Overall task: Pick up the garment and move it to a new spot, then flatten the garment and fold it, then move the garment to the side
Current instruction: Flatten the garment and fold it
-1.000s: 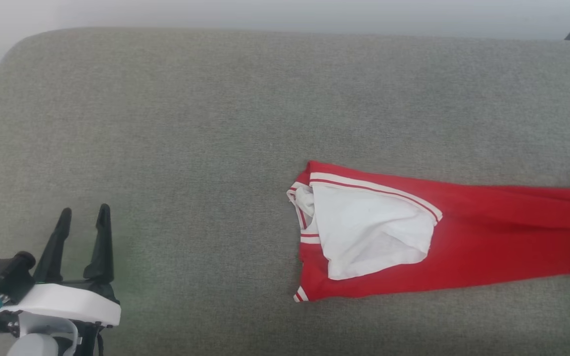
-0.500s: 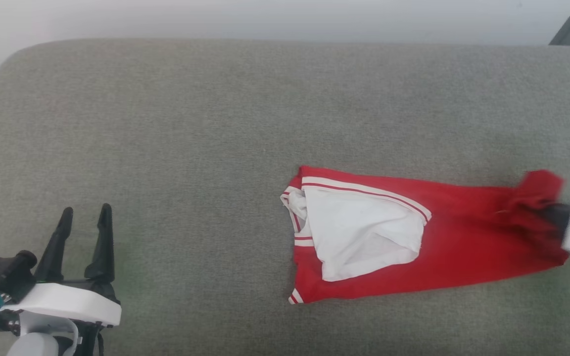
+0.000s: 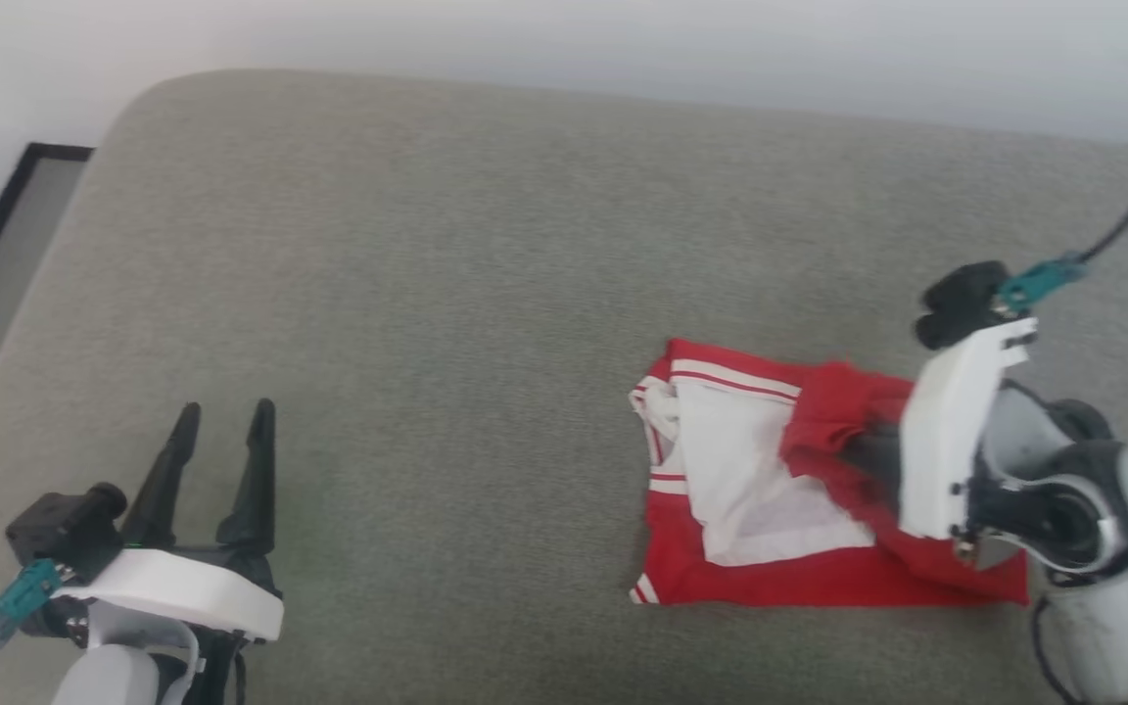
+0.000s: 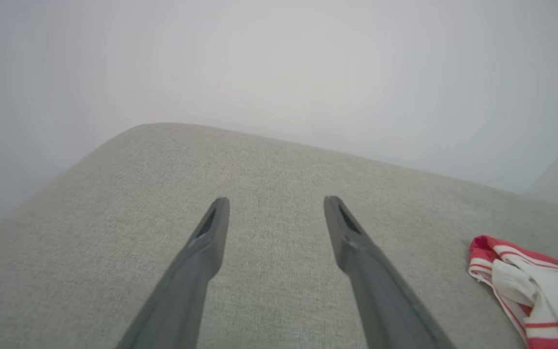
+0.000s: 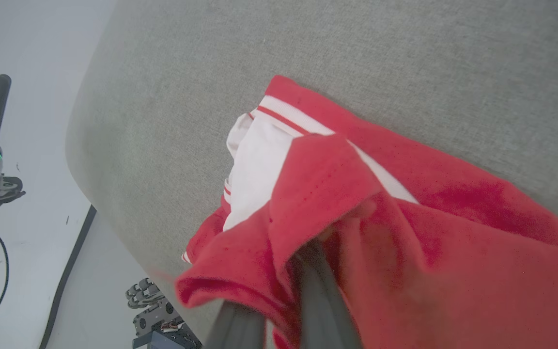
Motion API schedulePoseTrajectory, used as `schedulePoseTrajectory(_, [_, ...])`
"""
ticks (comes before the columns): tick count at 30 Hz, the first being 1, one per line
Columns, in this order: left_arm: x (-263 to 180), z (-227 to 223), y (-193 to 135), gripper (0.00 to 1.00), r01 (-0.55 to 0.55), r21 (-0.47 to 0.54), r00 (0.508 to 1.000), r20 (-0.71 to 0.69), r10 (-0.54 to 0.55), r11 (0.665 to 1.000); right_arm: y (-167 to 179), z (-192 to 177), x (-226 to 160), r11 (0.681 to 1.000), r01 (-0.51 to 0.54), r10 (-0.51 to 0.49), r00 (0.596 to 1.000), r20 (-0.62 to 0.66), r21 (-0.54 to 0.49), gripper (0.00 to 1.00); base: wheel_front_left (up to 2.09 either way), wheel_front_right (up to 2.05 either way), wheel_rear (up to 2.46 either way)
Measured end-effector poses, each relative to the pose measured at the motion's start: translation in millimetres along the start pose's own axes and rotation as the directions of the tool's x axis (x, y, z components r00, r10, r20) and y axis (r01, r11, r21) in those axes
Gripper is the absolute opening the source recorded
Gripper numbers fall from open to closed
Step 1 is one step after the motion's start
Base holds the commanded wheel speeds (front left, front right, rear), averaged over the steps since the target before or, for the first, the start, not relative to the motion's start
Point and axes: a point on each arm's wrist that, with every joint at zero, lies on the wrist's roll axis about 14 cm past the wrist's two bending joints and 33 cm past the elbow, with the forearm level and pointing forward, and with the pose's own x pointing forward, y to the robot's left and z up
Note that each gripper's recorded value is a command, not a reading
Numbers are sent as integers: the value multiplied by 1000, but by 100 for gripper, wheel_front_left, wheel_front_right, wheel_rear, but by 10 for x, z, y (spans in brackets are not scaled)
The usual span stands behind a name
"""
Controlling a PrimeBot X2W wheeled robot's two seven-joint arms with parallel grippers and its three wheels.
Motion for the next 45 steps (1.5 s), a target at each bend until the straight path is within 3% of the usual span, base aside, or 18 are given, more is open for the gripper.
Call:
schedulePoseTrajectory(8, [-132,54,108,100,-31,-6,999,8,31,999,330,-78,334,995,-70,64,994,-86,-74,0,0,0,0])
schedulePoseTrajectory(10, [-158,56,115,100,-35,-9,999,9,35,999,348,-89,366,995,-72,66,994,-86,-75,41,0,0,0])
schedulePoseTrajectory(11, [-167,61,117,100,-37,-11,999,11,37,999,355,-86,372,994,-72,66,994,-85,-77,66,0,0,0])
schedulePoseTrajectory(12, [-173,66,118,100,-38,-13,999,14,38,999,365,-83,374,994,-74,67,994,-86,-79,98,0,0,0])
schedulePoseTrajectory(21, [-153,115,138,100,-33,-23,999,29,33,999,156,268,4,997,-8,16,995,97,-83,100,0,0,0])
schedulePoseTrajectory(28, [-81,126,29,100,6,-16,999,31,-6,1000,-217,395,-429,993,112,-98,956,278,-35,100,0,0,0])
schedulePoseTrajectory(37, [-57,125,-134,100,64,-4,998,27,-64,998,-693,274,-1030,957,286,-271,834,480,43,100,0,0,0])
schedulePoseTrajectory(45, [-108,160,-176,100,92,12,995,29,-92,996,-896,97,-1468,910,406,-363,686,631,83,100,0,0,0])
